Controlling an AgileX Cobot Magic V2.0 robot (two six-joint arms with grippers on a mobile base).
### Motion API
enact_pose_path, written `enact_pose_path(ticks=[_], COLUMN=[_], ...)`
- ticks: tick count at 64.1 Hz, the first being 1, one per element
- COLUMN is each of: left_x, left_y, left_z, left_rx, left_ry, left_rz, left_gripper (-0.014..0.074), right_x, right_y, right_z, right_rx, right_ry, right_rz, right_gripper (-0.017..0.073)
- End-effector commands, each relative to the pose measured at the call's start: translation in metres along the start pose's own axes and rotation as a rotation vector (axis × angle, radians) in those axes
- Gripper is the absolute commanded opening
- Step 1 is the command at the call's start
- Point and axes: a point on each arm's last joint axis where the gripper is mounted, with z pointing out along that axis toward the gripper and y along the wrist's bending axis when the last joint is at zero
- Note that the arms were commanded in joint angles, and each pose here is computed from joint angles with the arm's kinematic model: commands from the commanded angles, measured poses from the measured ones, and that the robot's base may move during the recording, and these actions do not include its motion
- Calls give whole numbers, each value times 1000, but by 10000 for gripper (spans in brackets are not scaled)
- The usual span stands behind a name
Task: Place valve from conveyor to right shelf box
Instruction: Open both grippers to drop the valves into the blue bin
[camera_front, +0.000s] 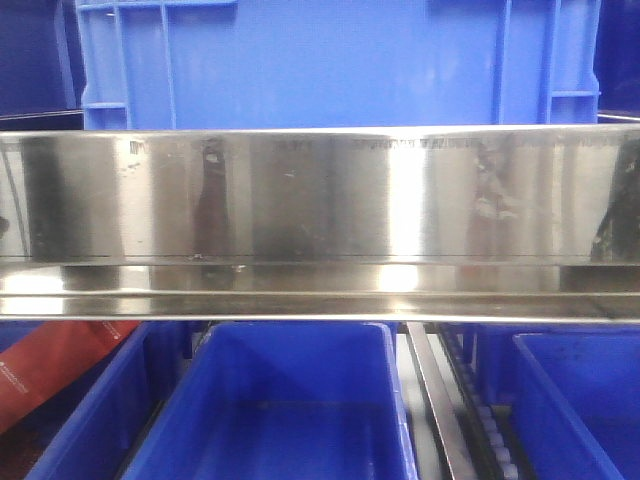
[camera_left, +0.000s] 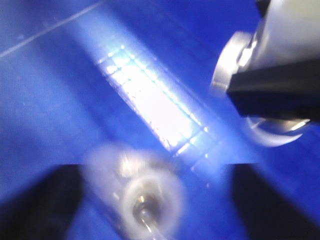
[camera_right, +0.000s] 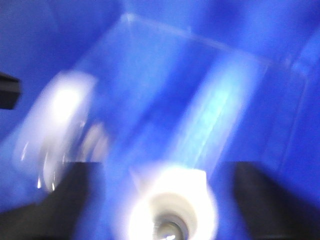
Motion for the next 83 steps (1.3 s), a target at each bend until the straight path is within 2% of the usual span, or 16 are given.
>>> enact_pose_path(ticks=[1,11,19,24,37,41,44,47,50,58,63,67,77,83], left_x=[-4,-5,-8,-10,-8,-5,-2,3,9,30,46,58,102,130], left_y=[-4,-6,-11,-14,-20,-18,-18,-15,-13,-7,-8,-10,-19,-26], left_z=[-10,-26,-52,-74,-137,-159,-175,-189,-201,-218,-229,-233,-232,-235], left_rx=[9,8,0,-6,-32,-53,-72,-104,-144,-284,-337,-349,-339,-337], left_ry=[-21,-31,-79,-119,-209,-238,-260,-267,-257,-245,-304,-372,-471,-545], left_rz=[5,10,21,28,41,29,11,-36,-58,-87,-106,-125,-133,-116], left_gripper=[589,556,484,376,-3,-111,-111,-111,-111,-111,-111,-111,-111,-111], right_x=[-6,-11,-15,-16,-15,-11,-7,-3,0,11,23,36,79,110], right_y=[4,9,16,20,33,37,39,40,40,40,39,38,35,34], right_z=[-17,-41,-73,-94,-158,-180,-194,-205,-217,-240,-245,-243,-235,-233], right_rx=[-1,-3,-3,-3,-4,-2,17,40,61,116,140,141,148,154], right_ry=[-50,-103,-167,-210,-340,-373,-382,-388,-405,-451,-456,-452,-476,-526], right_rz=[-13,-23,-36,-45,-72,-83,-100,-115,-121,-115,-121,-117,-108,-106], right_gripper=[571,538,450,360,5,-113,-169,-157,-154,-154,-154,-154,-154,-154])
